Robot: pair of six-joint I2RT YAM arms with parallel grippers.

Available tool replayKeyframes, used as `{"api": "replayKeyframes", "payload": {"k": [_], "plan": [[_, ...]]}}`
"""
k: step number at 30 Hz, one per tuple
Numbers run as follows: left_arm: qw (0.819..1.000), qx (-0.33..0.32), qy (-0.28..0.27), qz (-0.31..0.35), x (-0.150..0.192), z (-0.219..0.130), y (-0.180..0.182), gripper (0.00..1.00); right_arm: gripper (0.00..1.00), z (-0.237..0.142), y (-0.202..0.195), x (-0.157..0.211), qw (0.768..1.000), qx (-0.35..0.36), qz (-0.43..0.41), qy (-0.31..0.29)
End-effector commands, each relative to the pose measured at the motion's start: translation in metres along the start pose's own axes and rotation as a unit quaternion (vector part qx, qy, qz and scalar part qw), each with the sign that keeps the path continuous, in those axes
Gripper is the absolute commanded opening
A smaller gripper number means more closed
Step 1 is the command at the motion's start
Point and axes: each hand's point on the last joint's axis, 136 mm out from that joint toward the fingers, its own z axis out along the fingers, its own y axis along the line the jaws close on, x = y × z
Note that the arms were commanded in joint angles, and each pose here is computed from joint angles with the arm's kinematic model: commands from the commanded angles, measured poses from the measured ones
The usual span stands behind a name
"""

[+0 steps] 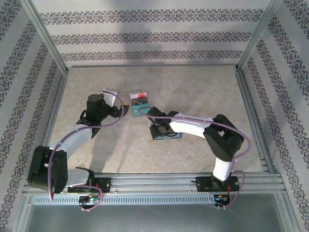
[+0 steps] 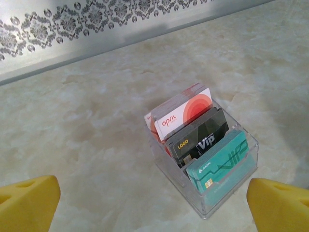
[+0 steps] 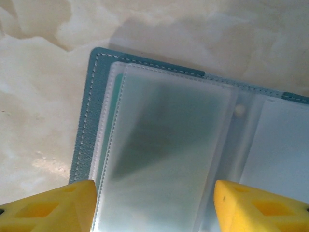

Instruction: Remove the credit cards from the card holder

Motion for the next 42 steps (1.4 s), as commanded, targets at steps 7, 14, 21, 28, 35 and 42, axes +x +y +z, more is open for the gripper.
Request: {"api": "replayKeyframes", "payload": {"k": [7,14,21,28,35,42], "plan": [[0.998,0.002,-0.046,-0.03,-0.017,0.003,-0.002,0.99,0.57,0.019,-0.011,0.01,0.999,0.03,0.002,0.019],[0.998,0.01,-0.044,-0.038,-0.016,0.001,-0.005,1.0,0.36,0.013,-0.021,0.004,0.999,0.043,0.007,0.004],[0.999,0.014,-0.039,-0.015,-0.021,-0.004,-0.02,1.0,0.33,0.001,-0.037,-0.007,0.998,0.058,0.018,-0.024],[0.999,0.014,-0.02,0.034,-0.021,-0.001,-0.053,0.97,0.47,-0.009,-0.061,-0.008,0.994,0.101,0.028,-0.038],[0.998,0.043,-0.007,0.051,-0.015,0.004,-0.085,0.86,0.4,-0.012,-0.084,-0.004,0.992,0.102,0.054,-0.045],[0.994,0.094,0.039,0.048,0.018,0.016,-0.133,0.68,0.34,-0.008,-0.102,0.008,0.992,0.082,0.092,-0.04]]}}
